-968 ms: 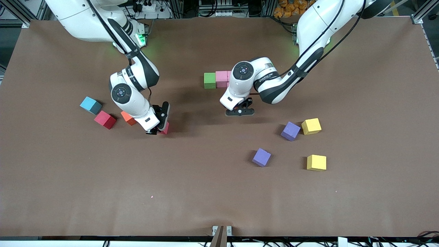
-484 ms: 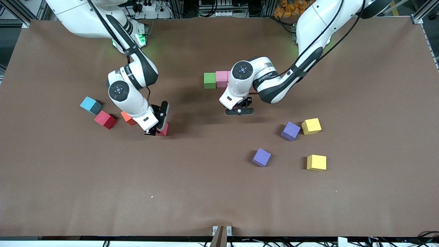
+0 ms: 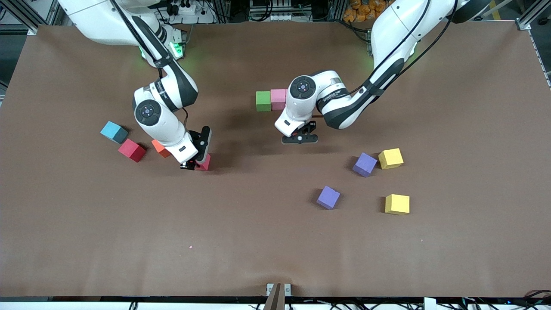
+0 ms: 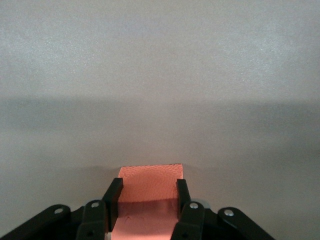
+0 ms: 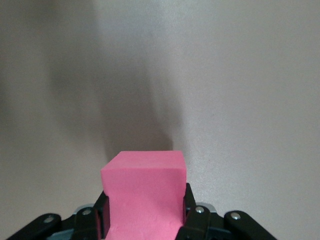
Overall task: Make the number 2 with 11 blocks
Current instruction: 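Grasp the dark pink cube with the right gripper while the left holds orange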
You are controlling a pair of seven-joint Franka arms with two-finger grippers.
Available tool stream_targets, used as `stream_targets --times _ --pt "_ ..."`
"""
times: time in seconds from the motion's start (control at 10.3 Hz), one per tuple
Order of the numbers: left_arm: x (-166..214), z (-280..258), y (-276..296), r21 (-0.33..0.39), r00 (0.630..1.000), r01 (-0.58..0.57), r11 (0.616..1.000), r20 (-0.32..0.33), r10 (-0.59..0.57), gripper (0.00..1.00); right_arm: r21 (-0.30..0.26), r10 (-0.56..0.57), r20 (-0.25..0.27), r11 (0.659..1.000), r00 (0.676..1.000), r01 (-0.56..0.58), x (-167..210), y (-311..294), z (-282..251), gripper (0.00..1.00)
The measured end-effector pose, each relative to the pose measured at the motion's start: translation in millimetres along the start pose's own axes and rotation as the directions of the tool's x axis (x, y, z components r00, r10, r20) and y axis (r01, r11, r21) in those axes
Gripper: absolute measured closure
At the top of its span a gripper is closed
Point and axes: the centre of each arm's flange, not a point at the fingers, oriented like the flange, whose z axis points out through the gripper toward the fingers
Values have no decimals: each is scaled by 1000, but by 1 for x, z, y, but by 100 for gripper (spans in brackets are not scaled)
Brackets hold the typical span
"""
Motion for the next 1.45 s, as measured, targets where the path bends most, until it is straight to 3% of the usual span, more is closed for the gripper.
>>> stream_targets --times 1.45 --pt "-9 1 5 18 1000 -19 1000 3 19 52 4 -8 1 1000 1000 8 4 -2 -1 44"
